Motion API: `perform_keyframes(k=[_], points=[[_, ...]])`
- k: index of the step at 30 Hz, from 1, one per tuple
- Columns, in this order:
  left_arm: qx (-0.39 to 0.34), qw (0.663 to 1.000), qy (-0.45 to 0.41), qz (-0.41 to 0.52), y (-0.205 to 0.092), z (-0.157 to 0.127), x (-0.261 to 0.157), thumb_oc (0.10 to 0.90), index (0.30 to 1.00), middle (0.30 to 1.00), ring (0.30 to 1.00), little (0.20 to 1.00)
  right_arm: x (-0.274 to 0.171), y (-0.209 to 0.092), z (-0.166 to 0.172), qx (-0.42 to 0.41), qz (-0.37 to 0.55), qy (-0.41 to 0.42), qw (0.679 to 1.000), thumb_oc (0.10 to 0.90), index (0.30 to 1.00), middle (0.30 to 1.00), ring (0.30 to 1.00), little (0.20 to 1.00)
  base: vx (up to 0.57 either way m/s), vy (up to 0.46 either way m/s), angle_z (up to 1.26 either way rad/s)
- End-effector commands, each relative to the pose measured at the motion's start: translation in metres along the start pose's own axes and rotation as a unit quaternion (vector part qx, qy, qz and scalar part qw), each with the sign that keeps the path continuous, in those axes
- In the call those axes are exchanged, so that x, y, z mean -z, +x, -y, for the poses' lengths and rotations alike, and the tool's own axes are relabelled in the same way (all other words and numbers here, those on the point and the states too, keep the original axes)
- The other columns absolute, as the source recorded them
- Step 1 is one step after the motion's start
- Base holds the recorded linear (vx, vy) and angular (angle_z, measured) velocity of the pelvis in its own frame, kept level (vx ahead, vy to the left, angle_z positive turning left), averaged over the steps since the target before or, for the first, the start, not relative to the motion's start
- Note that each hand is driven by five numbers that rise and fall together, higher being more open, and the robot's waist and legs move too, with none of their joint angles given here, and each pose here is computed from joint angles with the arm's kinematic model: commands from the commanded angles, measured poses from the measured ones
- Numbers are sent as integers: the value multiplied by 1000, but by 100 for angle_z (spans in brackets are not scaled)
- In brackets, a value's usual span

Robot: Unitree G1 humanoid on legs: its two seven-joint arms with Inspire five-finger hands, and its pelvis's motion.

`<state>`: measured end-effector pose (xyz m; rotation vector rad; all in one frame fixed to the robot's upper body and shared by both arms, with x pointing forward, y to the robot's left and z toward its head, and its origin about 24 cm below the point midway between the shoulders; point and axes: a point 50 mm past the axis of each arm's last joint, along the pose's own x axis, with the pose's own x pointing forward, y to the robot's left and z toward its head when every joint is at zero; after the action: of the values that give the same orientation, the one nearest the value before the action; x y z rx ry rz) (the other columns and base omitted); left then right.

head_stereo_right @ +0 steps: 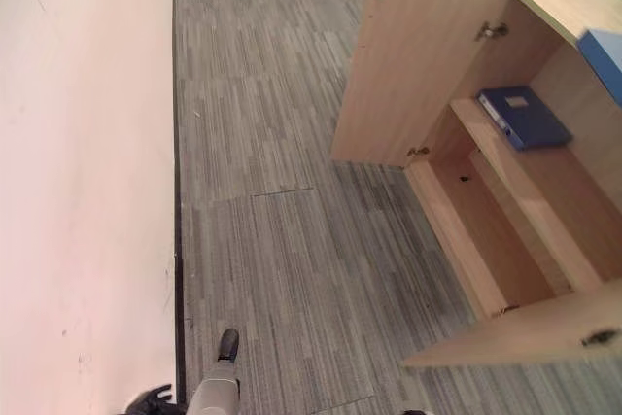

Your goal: Put the empty folder in the office cabinet

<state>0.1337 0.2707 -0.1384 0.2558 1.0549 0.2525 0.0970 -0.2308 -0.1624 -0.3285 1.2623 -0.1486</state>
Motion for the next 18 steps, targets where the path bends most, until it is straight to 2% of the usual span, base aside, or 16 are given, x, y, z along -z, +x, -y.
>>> perform_keyframes(k=[1, 7, 12, 18], points=[[-6, 1000, 24, 10, -3, -4, 7, 800, 900, 900, 900, 900, -19, 2, 36, 42, 36, -18, 998, 800, 900, 900, 900, 900, 156, 205, -10], [-10, 999, 29, 24, -1, -8, -4, 800, 900, 900, 900, 900, -38, 2, 33, 40, 63, -12, 997, 800, 900, 900, 900, 900, 174, 368, -18], [-1, 999, 24, 30, 0, -3, -10, 800, 900, 900, 900, 900, -46, 1, 38, 50, 80, 22, 995, 800, 900, 900, 900, 900, 192, 394, 18], [8, 999, 51, 16, 0, 2, -4, 800, 900, 900, 900, 900, -42, 1, 42, 62, 74, 17, 995, 800, 900, 900, 900, 900, 292, 60, -1]])
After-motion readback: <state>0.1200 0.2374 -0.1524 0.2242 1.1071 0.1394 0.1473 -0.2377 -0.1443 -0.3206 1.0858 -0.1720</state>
